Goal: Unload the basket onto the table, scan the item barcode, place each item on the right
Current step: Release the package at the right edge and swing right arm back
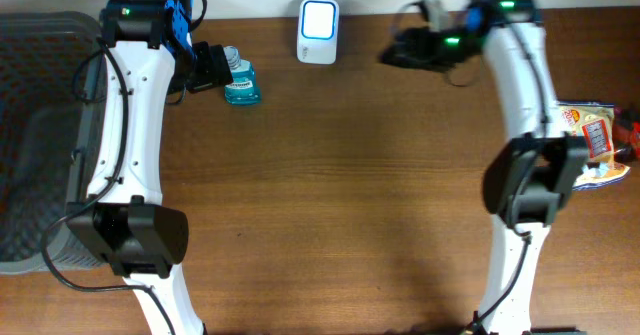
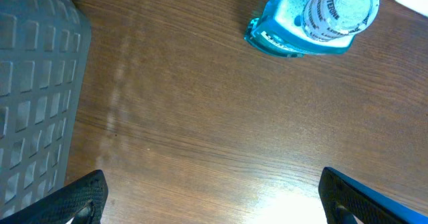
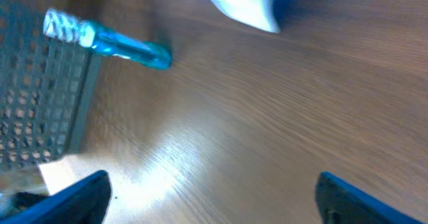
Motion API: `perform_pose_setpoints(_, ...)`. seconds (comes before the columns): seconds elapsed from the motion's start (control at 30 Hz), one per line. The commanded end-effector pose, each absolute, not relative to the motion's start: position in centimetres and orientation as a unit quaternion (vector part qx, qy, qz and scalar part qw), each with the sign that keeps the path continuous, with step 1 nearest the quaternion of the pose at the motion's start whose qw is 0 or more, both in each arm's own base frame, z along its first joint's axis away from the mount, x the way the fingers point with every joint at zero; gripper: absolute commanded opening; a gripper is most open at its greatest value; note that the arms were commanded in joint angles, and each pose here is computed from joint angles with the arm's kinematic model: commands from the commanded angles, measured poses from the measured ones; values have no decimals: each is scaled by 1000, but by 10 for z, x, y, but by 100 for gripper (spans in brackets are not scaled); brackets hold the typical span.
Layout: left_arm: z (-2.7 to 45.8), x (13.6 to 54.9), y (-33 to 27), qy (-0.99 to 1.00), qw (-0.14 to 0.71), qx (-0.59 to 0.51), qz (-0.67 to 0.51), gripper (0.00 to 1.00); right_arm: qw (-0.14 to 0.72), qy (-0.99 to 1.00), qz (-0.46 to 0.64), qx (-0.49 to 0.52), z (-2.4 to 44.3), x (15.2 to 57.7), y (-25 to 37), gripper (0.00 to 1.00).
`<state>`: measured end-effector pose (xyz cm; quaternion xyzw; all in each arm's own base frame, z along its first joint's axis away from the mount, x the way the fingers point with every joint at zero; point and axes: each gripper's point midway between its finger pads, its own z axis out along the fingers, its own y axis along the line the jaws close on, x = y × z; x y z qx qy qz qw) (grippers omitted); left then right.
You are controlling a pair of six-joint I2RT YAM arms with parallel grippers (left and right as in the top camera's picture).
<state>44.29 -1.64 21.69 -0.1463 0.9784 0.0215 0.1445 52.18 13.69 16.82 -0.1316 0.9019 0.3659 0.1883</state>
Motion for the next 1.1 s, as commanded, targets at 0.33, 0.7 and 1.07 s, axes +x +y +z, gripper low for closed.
perform_pose_setpoints(0.33, 215, 443, -13, 977, 143, -154, 25, 99, 209, 953, 150, -162, 131, 518, 236, 99)
perform_pose_setpoints(0.7, 292, 558, 20, 891, 420, -165, 53, 99, 194, 931, 267, -158, 146, 516, 245, 99)
perform_pose_setpoints(1.07, 347, 561, 147, 823, 502, -263, 38, 99, 386, 858, 211, -266, 189, 511, 402, 100)
